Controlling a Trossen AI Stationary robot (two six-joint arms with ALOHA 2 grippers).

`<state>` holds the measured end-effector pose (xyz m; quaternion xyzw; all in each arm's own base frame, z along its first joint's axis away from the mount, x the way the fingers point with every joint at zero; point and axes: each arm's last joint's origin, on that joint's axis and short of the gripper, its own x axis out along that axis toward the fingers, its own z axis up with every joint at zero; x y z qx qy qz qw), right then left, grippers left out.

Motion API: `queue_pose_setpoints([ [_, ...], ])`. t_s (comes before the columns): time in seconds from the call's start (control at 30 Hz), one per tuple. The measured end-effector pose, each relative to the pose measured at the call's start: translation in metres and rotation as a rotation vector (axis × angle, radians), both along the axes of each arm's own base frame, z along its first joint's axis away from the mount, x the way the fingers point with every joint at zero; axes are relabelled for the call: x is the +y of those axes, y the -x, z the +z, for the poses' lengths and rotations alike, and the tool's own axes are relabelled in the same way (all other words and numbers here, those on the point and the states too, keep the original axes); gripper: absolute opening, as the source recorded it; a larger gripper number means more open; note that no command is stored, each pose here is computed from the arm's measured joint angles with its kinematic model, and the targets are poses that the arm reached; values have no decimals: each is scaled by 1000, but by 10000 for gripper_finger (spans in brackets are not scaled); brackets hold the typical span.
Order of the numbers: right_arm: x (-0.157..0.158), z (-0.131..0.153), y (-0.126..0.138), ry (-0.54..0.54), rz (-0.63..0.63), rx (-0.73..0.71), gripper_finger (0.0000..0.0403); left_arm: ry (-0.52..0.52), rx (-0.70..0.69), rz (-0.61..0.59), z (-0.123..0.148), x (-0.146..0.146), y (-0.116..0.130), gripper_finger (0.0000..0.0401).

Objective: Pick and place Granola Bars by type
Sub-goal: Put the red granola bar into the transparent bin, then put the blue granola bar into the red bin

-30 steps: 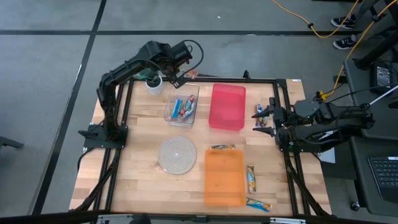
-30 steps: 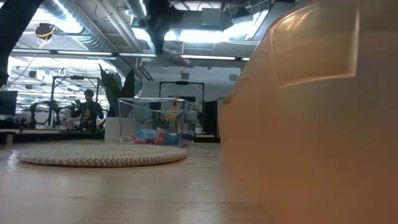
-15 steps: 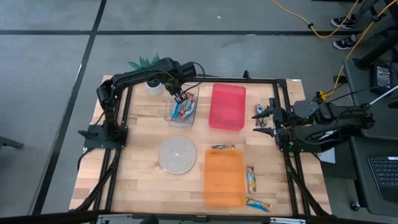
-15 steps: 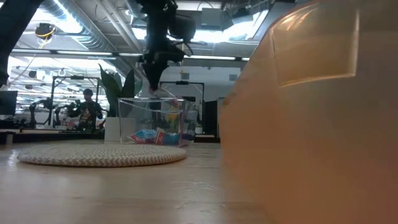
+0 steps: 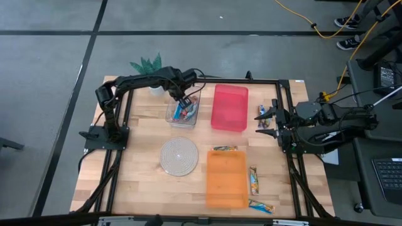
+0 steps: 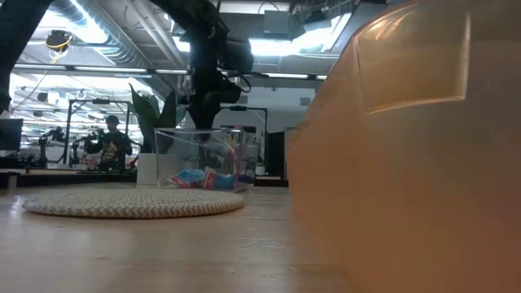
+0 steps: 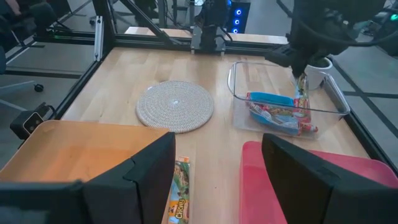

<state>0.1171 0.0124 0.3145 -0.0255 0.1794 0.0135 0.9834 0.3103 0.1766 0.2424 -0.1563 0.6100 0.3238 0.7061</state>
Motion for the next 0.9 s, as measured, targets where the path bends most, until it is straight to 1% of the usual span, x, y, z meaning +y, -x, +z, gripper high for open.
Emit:
queue_pose_setpoints([
  [0.23, 0, 0, 0, 0, 0, -1, 241, 10, 18, 6, -12, 0, 4, 5],
  [0.4, 0, 0, 0, 0, 0, -2, 241, 23, 12, 4, -13, 0, 4, 6],
  [0.53, 0, 0, 0, -5, -1, -3, 241, 12, 12, 16, -13, 0, 4, 9],
  [0.67, 0, 0, 0, -5, -1, -3, 241, 12, 17, 16, -13, 0, 4, 29],
  [0.9, 0, 0, 0, -5, 0, -2, 241, 16, 23, 4, -11, -4, 4, 87],
])
